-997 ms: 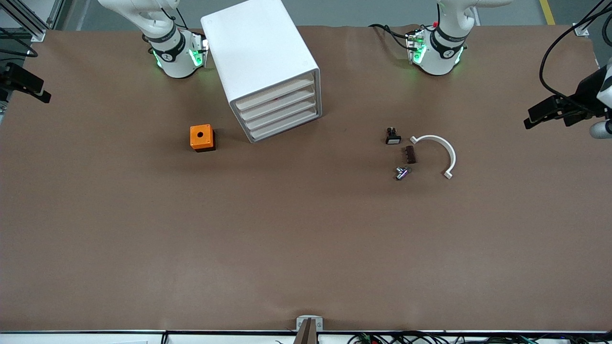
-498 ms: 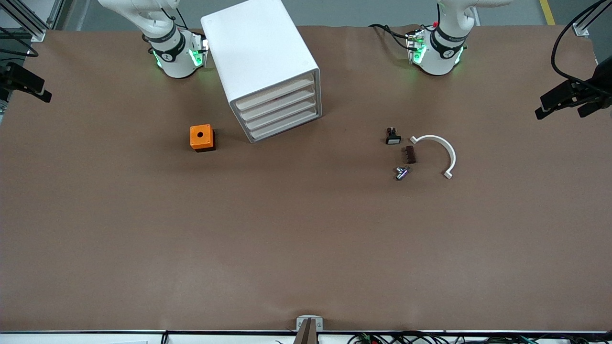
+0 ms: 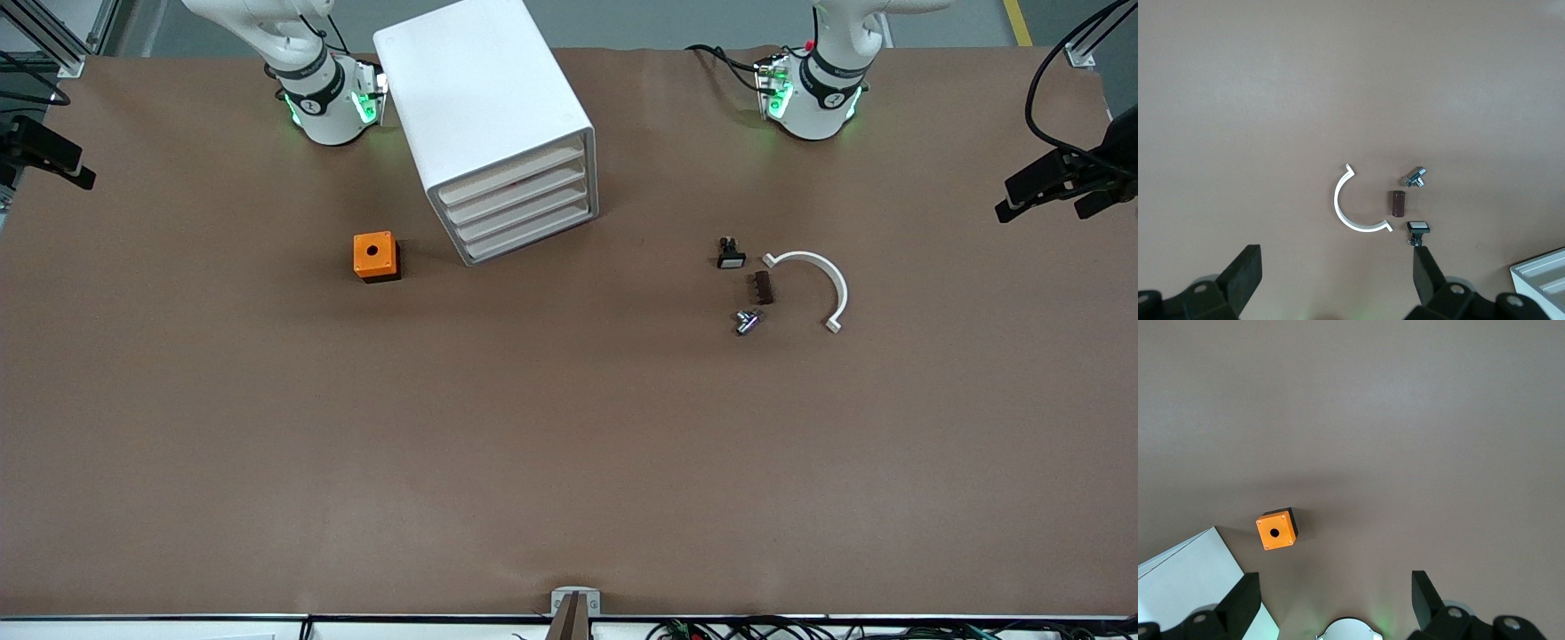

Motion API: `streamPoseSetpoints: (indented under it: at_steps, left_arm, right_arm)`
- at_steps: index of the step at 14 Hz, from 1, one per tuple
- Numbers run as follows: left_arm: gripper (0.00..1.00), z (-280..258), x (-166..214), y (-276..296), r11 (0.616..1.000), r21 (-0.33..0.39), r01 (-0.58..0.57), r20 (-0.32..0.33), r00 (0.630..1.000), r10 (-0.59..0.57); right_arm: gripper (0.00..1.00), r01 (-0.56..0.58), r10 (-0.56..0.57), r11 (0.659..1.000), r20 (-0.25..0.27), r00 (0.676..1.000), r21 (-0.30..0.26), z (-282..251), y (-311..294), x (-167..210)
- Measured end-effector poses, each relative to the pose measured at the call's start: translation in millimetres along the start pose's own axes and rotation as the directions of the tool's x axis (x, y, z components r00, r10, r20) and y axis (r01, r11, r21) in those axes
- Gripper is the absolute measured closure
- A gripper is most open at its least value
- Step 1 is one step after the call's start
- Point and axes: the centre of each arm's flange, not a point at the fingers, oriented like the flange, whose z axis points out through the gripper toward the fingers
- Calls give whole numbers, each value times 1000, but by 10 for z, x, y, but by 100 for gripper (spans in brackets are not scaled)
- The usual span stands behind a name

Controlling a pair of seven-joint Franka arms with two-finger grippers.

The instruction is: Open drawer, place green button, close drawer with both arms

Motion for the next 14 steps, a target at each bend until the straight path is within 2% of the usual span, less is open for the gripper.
streamPoseSetpoints:
  at_steps: [14]
  left_arm:
    - [0,159,90,-2,1000,4,2,30,1000,-3]
  right_arm:
    - [0,2,-2,1000,-1,1000,-1,-1,-12,2]
